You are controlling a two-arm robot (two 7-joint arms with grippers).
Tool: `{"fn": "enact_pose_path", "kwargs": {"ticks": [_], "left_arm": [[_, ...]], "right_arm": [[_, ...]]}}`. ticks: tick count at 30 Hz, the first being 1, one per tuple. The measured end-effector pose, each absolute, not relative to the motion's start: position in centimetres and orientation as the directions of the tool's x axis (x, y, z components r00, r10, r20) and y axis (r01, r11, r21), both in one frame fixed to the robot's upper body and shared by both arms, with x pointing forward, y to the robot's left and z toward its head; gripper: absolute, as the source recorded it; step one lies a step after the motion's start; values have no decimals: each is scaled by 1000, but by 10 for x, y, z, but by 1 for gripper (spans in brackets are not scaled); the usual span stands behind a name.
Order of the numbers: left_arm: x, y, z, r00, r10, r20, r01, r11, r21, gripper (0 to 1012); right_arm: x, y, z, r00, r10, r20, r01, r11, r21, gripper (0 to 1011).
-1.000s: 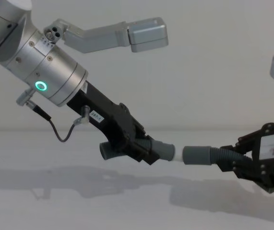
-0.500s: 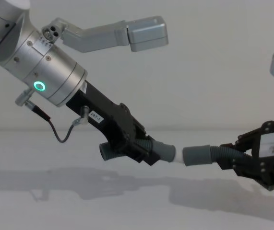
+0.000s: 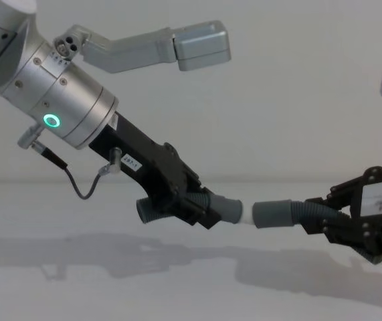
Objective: Use both hands to pick up one end of the pipe from the table, align the ends, and insert them.
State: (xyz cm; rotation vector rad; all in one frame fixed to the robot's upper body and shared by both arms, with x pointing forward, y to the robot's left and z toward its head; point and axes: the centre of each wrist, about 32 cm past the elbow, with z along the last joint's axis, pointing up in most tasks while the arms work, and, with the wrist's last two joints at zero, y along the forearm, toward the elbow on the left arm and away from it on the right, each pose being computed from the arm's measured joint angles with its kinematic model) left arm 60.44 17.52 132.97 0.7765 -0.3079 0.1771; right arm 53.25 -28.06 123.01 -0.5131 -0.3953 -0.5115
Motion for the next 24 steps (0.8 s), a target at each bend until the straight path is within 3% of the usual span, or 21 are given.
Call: {"fn": "enact_pose_path", "kwargs": {"ticks": [24], "left_arm": [[604, 177, 1329, 938, 62, 341, -285, 700, 655, 360]], "right_arm": [[533, -282, 1231, 812, -357, 461, 539, 763, -358, 239]]}}
